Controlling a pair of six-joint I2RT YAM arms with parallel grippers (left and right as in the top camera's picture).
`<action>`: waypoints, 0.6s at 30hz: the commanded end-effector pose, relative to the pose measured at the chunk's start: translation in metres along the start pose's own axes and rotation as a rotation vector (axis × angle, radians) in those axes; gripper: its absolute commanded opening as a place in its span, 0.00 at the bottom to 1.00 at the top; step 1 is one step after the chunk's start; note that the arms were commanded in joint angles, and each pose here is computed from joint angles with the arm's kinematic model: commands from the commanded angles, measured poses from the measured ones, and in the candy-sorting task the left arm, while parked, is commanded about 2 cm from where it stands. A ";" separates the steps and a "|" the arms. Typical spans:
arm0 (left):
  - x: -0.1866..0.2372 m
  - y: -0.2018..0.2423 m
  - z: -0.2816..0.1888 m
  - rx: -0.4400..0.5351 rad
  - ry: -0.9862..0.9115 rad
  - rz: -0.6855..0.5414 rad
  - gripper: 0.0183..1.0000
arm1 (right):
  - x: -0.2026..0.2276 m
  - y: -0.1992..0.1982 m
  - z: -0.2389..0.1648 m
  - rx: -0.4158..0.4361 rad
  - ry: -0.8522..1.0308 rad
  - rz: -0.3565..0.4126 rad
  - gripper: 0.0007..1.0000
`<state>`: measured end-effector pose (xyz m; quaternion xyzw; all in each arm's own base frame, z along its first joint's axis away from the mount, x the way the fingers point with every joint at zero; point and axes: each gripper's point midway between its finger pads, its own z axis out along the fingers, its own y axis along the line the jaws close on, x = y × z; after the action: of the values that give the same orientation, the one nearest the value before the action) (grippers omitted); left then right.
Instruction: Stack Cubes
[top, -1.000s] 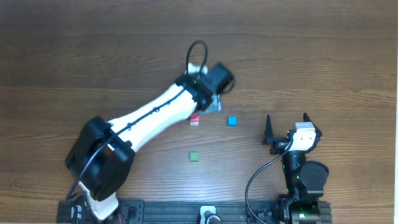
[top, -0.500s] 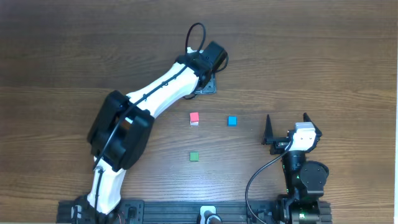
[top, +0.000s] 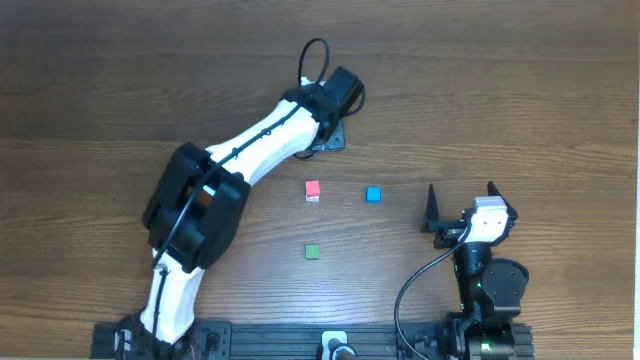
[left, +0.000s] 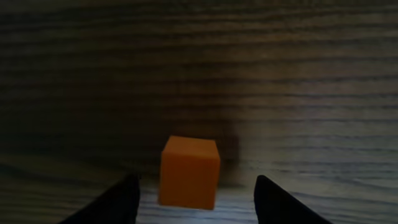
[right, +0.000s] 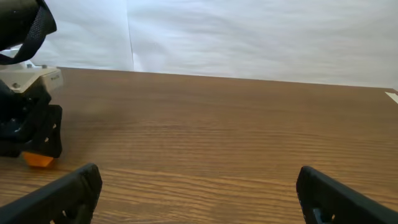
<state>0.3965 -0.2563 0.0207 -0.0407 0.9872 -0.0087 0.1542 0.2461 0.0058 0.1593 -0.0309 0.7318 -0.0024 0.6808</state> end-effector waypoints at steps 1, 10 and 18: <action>-0.001 0.002 0.010 0.007 0.025 0.000 0.58 | 0.002 0.001 0.000 -0.003 -0.001 -0.001 0.99; 0.005 0.002 0.019 -0.001 0.046 0.004 0.47 | 0.002 0.001 0.000 -0.003 -0.001 -0.001 0.99; 0.004 0.002 0.019 0.002 0.042 0.000 0.20 | 0.002 0.001 0.000 -0.003 -0.001 -0.001 0.99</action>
<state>0.3948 -0.2541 0.0043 -0.0406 0.9901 -0.0080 0.1343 0.2461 0.0058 0.1593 -0.0309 0.7318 -0.0024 0.6808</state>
